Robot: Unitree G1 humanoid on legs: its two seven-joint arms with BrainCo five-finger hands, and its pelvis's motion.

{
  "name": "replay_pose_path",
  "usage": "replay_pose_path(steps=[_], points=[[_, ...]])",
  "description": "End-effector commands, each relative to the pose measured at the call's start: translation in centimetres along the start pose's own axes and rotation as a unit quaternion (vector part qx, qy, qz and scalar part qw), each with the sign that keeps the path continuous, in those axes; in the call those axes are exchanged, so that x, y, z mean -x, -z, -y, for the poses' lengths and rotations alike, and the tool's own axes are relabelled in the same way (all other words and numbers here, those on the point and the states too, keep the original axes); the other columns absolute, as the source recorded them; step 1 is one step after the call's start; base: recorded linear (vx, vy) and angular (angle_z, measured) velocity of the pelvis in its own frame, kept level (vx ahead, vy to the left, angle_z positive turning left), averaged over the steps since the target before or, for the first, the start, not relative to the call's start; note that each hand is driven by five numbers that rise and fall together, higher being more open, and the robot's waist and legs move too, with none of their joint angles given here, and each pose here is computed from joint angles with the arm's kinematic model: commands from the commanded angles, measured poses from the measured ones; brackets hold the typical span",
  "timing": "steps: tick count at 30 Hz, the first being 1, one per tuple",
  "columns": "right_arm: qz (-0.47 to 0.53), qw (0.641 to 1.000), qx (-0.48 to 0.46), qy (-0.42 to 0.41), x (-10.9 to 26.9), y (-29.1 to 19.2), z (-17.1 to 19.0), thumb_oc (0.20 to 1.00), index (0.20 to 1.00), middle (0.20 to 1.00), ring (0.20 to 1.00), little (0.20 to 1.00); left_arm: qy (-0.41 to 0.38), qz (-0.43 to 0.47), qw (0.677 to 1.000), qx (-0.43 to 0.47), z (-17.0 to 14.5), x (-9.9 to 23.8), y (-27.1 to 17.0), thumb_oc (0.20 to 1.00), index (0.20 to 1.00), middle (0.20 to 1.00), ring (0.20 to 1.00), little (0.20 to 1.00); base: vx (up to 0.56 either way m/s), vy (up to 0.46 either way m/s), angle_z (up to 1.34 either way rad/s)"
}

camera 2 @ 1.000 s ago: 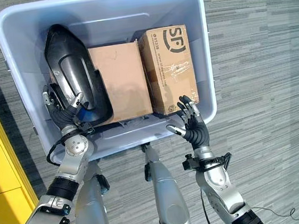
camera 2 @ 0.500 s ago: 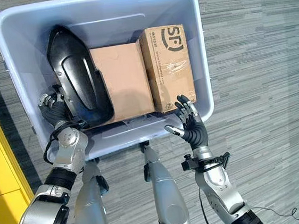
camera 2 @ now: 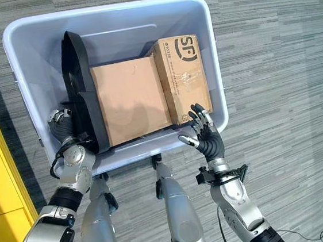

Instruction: Move parts from the plastic box to the shelf.

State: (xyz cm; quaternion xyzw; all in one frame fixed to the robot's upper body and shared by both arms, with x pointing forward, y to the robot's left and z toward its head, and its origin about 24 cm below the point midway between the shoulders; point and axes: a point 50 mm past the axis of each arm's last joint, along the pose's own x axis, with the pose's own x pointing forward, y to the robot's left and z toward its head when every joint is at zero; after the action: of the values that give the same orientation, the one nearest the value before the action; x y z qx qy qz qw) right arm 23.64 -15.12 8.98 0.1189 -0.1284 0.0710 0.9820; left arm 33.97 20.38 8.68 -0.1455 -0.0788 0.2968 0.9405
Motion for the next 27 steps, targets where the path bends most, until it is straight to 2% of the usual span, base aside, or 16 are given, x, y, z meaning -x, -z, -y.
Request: replay_pose_path(steps=[1, 9, 27], points=[[0.020, 1.000, 0.007, 0.002, 0.1, -1.1, 0.8, 1.000, 1.000, 1.000, 1.000, 1.000, -0.002, -0.018, 1.000, 0.014, -0.6, 0.5, 1.0, 0.200, 0.200, 0.200, 0.200, 0.200, 0.00, 0.000, 0.00], [0.017, 1.000, 0.008, 0.001, 0.1, -1.0, 0.8, 1.000, 1.000, 1.000, 1.000, 1.000, 0.005, -0.004, 1.000, 0.007, -1.1, 0.8, 0.7, 0.200, 0.200, 0.200, 0.200, 0.200, 0.00, 0.006, -0.02], [0.016, 1.000, 0.019, -0.001, 0.1, -1.1, 1.8, 1.000, 1.000, 1.000, 1.000, 1.000, 0.064, 0.121, 0.988, -0.070, -2.4, 2.1, -2.9, 0.200, 0.200, 0.200, 0.200, 0.200, 0.00, 0.003, 0.01]])
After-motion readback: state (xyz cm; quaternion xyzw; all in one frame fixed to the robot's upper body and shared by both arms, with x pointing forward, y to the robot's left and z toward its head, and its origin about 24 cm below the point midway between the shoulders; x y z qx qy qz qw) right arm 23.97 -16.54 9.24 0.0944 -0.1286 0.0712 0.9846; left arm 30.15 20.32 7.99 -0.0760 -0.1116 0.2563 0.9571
